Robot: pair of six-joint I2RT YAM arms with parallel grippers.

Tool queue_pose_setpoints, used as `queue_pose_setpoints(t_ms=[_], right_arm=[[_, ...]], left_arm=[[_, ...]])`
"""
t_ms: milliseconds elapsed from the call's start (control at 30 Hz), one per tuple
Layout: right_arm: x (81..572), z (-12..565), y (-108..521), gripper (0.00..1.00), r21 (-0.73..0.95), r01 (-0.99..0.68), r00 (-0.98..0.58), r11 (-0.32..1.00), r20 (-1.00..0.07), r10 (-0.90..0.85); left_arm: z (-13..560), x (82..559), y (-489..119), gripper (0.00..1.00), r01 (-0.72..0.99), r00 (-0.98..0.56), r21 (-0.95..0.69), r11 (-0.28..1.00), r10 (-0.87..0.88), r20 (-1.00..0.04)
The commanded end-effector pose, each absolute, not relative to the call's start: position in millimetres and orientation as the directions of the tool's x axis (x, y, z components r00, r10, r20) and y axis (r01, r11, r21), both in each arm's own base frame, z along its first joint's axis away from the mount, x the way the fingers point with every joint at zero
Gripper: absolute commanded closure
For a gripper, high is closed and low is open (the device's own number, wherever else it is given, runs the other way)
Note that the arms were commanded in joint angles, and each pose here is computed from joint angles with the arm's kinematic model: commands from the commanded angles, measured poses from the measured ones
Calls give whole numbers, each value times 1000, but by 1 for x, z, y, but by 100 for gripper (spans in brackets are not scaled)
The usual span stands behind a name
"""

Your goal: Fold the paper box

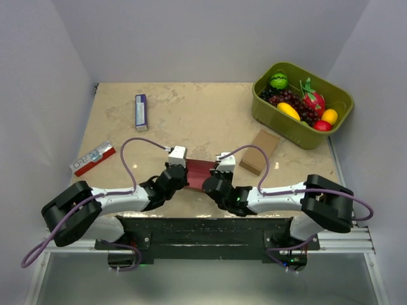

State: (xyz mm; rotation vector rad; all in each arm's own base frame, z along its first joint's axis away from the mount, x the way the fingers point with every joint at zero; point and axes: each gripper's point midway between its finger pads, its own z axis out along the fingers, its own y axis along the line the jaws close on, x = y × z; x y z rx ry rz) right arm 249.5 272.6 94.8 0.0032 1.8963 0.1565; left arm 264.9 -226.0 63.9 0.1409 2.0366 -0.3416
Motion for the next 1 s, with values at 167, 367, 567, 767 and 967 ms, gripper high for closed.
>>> queue_pose_setpoints(t_ms=[167, 367, 567, 767, 967], right_arm=[[234, 86, 280, 100, 240, 24, -337, 971, -912, 234], [226, 72, 272, 100, 229, 82, -350, 970, -905, 243], [221, 68, 268, 100, 230, 125, -342, 965, -903, 259], [212, 64, 261, 100, 215, 166, -341, 962, -903, 261], [203, 58, 260, 100, 209, 181, -354, 961, -898, 262]], left_arm=[[62, 245, -245, 100, 270, -481, -313, 911, -154, -863], [46, 235, -237, 100, 260, -511, -308, 915, -141, -848], [34, 225, -229, 100, 250, -530, -304, 919, -133, -838], [26, 217, -221, 100, 232, -538, -291, 928, -126, -834], [18, 210, -219, 100, 223, -547, -272, 936, -111, -830]])
